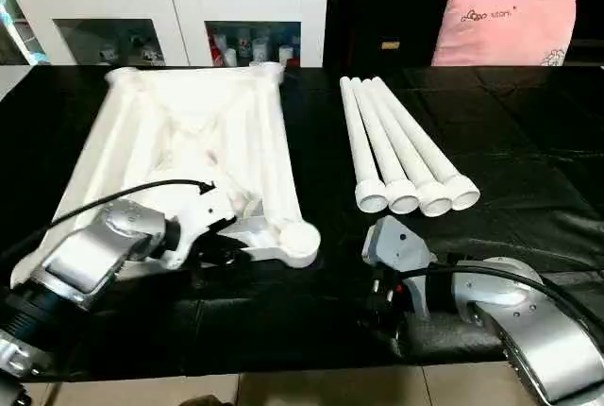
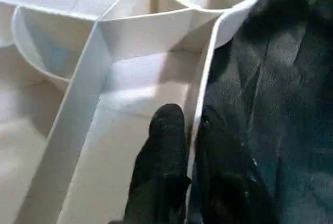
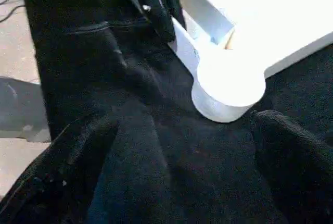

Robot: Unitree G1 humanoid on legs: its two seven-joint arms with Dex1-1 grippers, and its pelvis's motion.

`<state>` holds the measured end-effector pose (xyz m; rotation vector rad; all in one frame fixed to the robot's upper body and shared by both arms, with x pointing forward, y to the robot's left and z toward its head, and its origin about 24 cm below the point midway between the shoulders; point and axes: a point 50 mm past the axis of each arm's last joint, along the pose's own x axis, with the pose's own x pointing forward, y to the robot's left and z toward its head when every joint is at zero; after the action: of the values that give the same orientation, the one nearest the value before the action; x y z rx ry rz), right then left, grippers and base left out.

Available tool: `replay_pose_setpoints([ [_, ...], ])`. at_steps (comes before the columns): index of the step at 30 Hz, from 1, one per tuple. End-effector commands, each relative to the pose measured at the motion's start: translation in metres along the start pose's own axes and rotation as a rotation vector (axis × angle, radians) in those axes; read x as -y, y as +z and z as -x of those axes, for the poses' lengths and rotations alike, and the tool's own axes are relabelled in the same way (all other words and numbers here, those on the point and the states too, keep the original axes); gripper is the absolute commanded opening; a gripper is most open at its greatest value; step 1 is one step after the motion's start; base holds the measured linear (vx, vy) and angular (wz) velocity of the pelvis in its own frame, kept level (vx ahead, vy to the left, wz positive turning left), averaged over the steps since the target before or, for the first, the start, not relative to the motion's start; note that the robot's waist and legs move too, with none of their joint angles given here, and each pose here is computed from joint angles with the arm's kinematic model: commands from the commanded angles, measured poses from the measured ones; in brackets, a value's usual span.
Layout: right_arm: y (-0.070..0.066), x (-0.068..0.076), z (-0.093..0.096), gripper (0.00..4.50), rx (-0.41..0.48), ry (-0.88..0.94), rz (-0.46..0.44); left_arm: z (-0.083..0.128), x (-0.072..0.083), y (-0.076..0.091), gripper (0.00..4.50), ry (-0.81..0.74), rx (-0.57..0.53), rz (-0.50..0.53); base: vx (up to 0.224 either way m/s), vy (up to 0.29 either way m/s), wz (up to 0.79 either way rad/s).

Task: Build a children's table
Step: Move table base

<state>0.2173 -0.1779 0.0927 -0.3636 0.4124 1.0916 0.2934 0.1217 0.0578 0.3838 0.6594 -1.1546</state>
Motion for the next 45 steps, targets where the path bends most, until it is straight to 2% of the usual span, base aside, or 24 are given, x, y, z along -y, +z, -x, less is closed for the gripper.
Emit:
replay_pose_setpoints([
  [1,0.003,0.006,0.002,4.5,0.016,-0.052,0.023,0.007,-0.005,0.002,0.26,0.067,0.038,0.043,0.0,0.0,0.0],
  [4,0.004,0.013,0.001,4.5,0.027,-0.117,0.022,0.0,-0.001,0.004,0.03,0.097,0.069,0.048,0.0,0.0,0.0],
  [10,0.003,0.015,0.0,4.5,0.029,-0.145,0.019,-0.008,0.001,0.006,0.01,0.131,0.093,-0.005,0.0,0.0,0.0],
  [13,0.004,0.016,0.0,4.5,0.031,-0.152,0.019,-0.009,0.0,0.006,0.01,0.139,0.085,-0.017,0.0,0.0,0.0],
  [20,0.004,0.02,0.002,4.5,0.037,-0.191,0.012,-0.008,0.003,0.013,0.01,0.117,0.144,-0.093,0.0,0.0,0.0],
  [21,0.004,0.021,0.002,4.5,0.037,-0.204,0.003,-0.008,0.003,0.016,0.44,0.107,0.17,-0.092,0.0,0.0,0.0],
  [24,0.003,0.026,0.003,4.5,0.041,-0.247,-0.035,-0.007,0.003,0.02,0.44,0.101,0.198,-0.08,0.0,0.0,0.0],
  [25,0.003,0.026,0.003,4.5,0.041,-0.247,-0.035,-0.007,0.003,0.02,0.69,0.101,0.198,-0.08,0.0,0.0,0.0],
  [28,0.01,0.038,0.003,4.5,0.122,-0.323,-0.143,-0.002,0.005,0.028,0.85,0.089,0.248,-0.067,0.0,0.0,0.0],
  [30,0.011,0.038,0.003,4.5,0.124,-0.325,-0.145,-0.002,0.005,0.028,0.97,0.089,0.25,-0.067,0.0,0.0,0.0],
  [31,0.016,0.04,0.001,4.5,0.173,-0.343,-0.189,0.001,0.005,0.031,1.24,0.087,0.277,-0.058,0.0,0.0,0.0],
  [32,0.016,0.04,0.001,4.5,0.173,-0.343,-0.189,0.001,0.005,0.031,1.24,0.087,0.277,-0.058,0.0,0.0,0.0],
  [33,0.02,0.043,-0.002,4.5,0.208,-0.364,-0.227,0.005,0.005,0.033,1.28,0.094,0.315,-0.041,0.0,0.0,0.0],
  [34,0.02,0.043,-0.002,4.5,0.208,-0.364,-0.227,0.005,0.005,0.033,1.28,0.094,0.315,-0.041,0.0,0.0,0.0],
  [36,0.026,0.048,-0.012,4.5,0.228,-0.427,-0.25,0.015,0.004,0.037,1.63,0.13,0.403,-0.005,0.0,0.0,0.0],
  [38,0.028,0.049,-0.016,4.5,0.224,-0.448,-0.241,0.018,0.004,0.039,1.7,0.146,0.433,0.004,0.0,0.0,0.0],
  [39,0.029,0.05,-0.018,4.5,0.23,-0.466,-0.225,0.021,0.003,0.04,1.69,0.185,0.464,0.003,0.0,0.0,0.0],
  [40,0.034,0.054,-0.022,4.5,0.276,-0.529,-0.169,0.031,-0.001,0.044,2.04,0.325,0.555,0.024,0.0,0.0,0.0],
  [41,0.035,0.054,-0.023,4.5,0.291,-0.545,-0.166,0.033,-0.002,0.044,2.04,0.363,0.575,0.035,0.0,0.0,0.0],
  [43,0.036,0.053,-0.024,4.5,0.353,-0.573,-0.212,0.039,-0.003,0.041,2.2,0.479,0.607,0.092,0.0,0.0,0.0],
  [45,0.033,0.05,-0.026,4.5,0.345,-0.588,-0.23,0.042,-0.002,0.035,2.32,0.568,0.583,0.113,0.0,0.0,0.0],
])
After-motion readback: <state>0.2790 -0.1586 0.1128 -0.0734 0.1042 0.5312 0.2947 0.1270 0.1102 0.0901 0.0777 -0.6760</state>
